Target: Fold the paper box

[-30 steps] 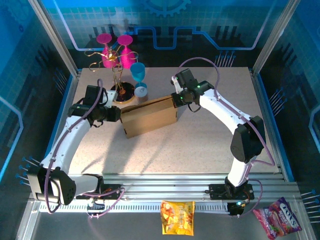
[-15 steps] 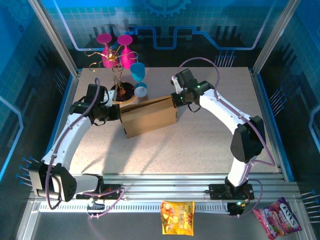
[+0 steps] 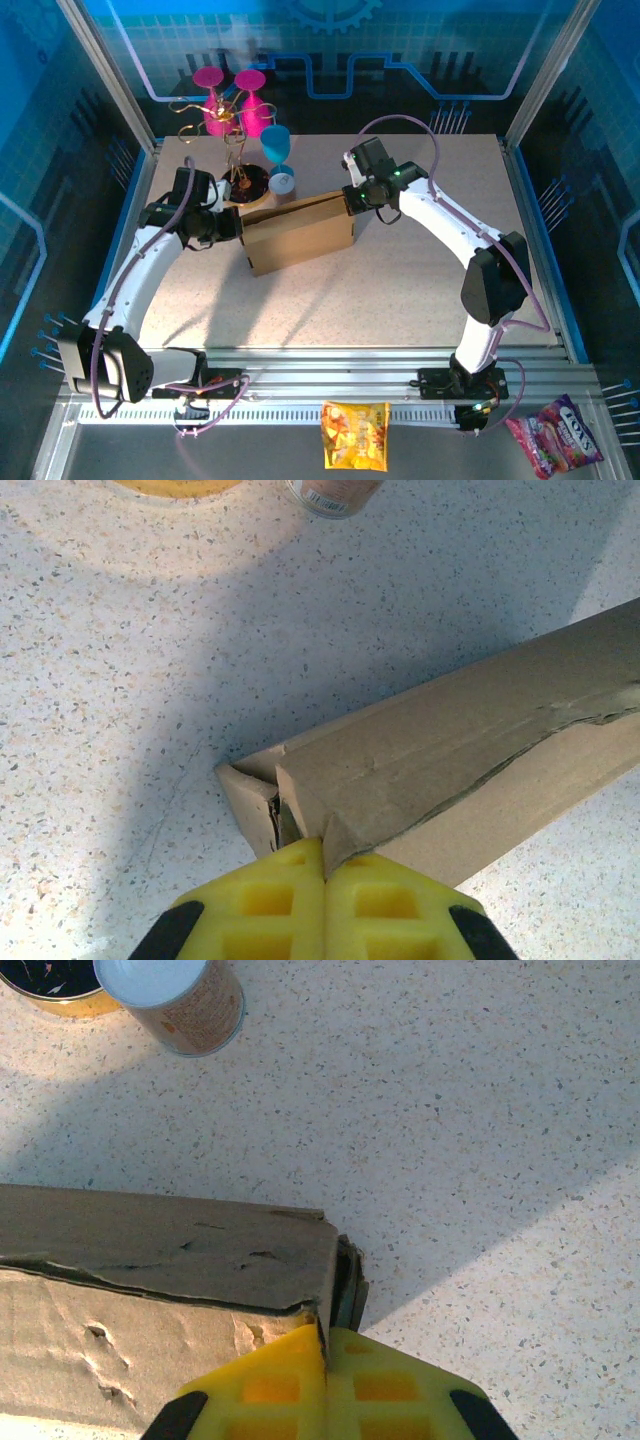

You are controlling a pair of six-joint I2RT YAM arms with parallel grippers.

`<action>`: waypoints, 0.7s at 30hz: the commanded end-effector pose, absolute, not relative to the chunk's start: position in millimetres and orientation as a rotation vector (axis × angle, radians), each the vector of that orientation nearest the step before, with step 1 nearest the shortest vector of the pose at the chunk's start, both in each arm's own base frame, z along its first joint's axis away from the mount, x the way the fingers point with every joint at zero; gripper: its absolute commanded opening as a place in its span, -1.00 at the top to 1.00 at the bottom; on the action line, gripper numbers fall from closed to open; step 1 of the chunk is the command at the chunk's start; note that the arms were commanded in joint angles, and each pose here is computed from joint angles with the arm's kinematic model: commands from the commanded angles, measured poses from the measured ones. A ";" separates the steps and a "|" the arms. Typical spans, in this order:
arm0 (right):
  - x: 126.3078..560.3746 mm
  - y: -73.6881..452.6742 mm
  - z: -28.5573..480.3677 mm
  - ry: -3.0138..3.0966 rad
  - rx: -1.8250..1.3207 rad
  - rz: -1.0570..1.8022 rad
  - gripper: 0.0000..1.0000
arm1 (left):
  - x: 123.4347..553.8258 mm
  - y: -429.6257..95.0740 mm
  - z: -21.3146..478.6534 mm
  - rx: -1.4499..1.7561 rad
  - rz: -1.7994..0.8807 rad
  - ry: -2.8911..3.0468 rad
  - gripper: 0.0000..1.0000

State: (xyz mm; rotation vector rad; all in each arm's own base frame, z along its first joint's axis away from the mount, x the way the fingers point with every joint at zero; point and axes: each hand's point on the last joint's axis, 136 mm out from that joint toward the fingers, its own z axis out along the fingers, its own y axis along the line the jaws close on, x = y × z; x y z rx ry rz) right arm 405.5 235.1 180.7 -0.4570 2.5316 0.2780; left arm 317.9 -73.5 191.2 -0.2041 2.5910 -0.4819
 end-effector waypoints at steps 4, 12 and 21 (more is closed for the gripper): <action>388.9 227.0 151.6 2.662 -0.462 0.239 1.00 | 301.4 -81.5 172.6 -0.242 -0.553 2.652 1.00; 388.8 228.8 152.7 2.654 -0.468 0.228 1.00 | 296.1 -79.3 165.7 -0.271 -0.547 2.645 1.00; 387.8 229.5 149.5 2.646 -0.471 0.201 1.00 | 292.1 -81.2 160.0 -0.341 -0.583 2.643 1.00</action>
